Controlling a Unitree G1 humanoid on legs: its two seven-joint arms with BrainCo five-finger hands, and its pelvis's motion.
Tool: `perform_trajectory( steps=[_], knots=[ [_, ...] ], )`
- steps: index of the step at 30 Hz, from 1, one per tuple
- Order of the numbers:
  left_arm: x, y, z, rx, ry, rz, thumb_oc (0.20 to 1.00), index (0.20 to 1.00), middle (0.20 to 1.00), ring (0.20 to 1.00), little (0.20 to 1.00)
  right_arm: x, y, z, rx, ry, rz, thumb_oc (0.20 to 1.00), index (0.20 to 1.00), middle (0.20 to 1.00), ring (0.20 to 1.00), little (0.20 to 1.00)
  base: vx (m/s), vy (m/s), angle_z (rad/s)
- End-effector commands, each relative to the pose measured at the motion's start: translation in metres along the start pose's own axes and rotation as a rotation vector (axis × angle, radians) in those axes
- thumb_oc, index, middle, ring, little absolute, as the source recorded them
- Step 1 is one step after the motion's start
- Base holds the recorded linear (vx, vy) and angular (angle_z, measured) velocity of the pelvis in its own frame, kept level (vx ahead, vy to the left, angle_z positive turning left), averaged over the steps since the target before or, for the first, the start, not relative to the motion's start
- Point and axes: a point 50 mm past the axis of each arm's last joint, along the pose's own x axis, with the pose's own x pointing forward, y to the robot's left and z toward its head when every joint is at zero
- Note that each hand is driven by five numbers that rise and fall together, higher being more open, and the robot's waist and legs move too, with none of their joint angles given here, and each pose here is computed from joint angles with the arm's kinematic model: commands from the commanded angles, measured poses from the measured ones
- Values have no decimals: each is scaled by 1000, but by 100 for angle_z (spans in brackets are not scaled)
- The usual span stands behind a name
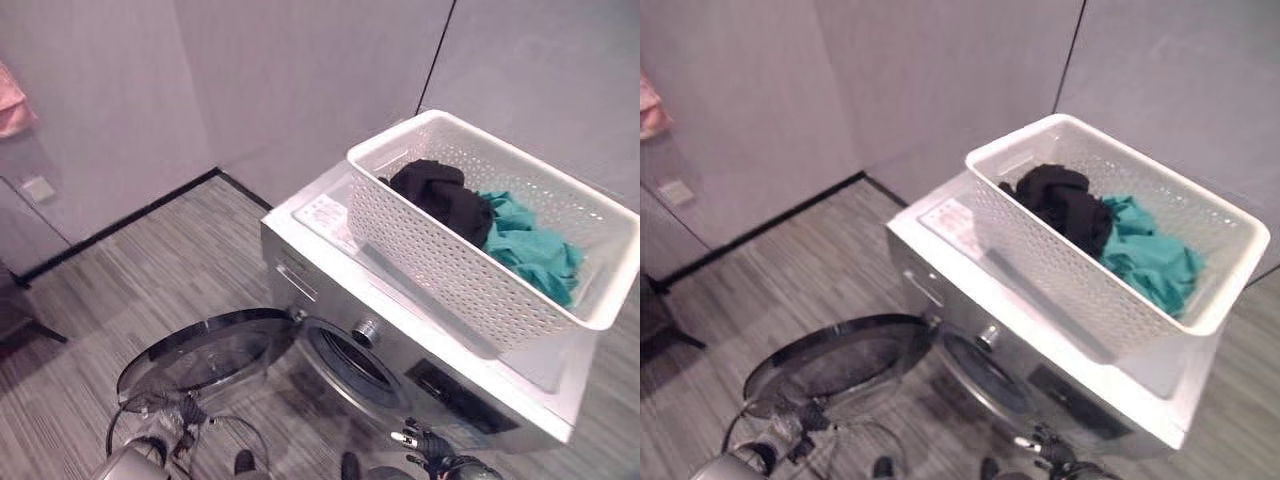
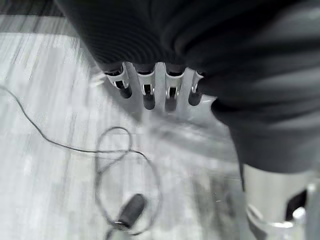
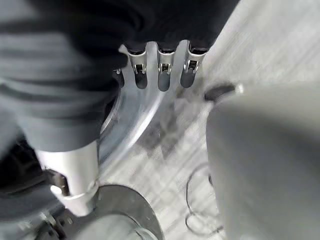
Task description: Grab the laundry basket,head to the washer,open it,put in the laundry and shut it.
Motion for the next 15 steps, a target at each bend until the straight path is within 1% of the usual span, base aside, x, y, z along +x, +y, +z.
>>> perform_trajectory(
  steps=[1,3,4,5,6,7,8,9,10,11,12,13,14,15],
  knots=[
    [-1,33,15,-102,-77,120,1000,1000,1000,1000,1000,2,4,-2,-62,15,9,1000,1000,1000,1000,1000,3,261,-14],
    [-2,36,21,-175,-120,153,1000,1000,1000,1000,1000,1,-5,-13,-11,47,-54,1000,1000,1000,1000,1000,-5,402,-24],
    [-3,37,21,-230,-141,175,1000,1000,1000,1000,1000,-4,-17,-24,37,83,-137,1000,1000,1000,1000,1000,-13,397,-31],
    [-3,38,20,-258,-148,184,1000,1000,1000,1000,1000,-6,-24,-27,62,93,-177,1000,1000,1000,1000,1000,-19,384,-28],
    [-4,37,18,-284,-152,190,1000,1000,1000,1000,1000,-8,-31,-29,107,91,-228,1000,1000,1000,1000,1000,-13,172,-23],
    [-4,37,18,-284,-152,190,1000,1000,1000,1000,1000,-8,-31,-29,107,91,-229,1000,1000,1000,1000,1000,-19,241,-30],
    [-5,35,11,-338,-149,203,1000,1000,1000,1000,1000,-15,-44,-31,203,60,-307,1000,1000,1000,1000,1000,-21,220,-26],
    [-5,32,6,-369,-139,205,1000,1000,1000,1000,1000,-18,-51,-31,259,33,-353,1000,1000,1000,1000,1000,-23,219,-21],
    [-5,32,6,-369,-139,205,1000,1000,1000,1000,1000,-18,-51,-31,259,33,-353,1000,1000,1000,1000,1000,-18,154,-38],
    [-7,30,-4,-420,-132,220,1000,1000,1000,1000,1000,-23,-59,-21,268,-43,-395,1000,1000,1000,1000,1000,-8,90,-50],
    [-7,30,-4,-420,-131,220,1000,1000,1000,1000,1000,-23,-59,-21,268,-43,-395,1000,1000,1000,1000,1000,-16,184,-61],
    [-9,25,-14,-477,-121,228,1000,1000,1000,1000,1000,-32,-71,-2,250,-159,-455,1000,1000,1000,1000,1000,-13,93,-43],
    [-9,25,-14,-477,-121,228,1000,1000,1000,1000,1000,-32,-71,-2,250,-159,-455,1000,1000,1000,1000,1000,-13,180,-53],
    [-11,16,-26,-539,-93,228,1000,1000,1000,1000,1000,-48,-79,22,210,-313,-529,1000,1000,1000,1000,1000,-7,86,-39]
  ],
)
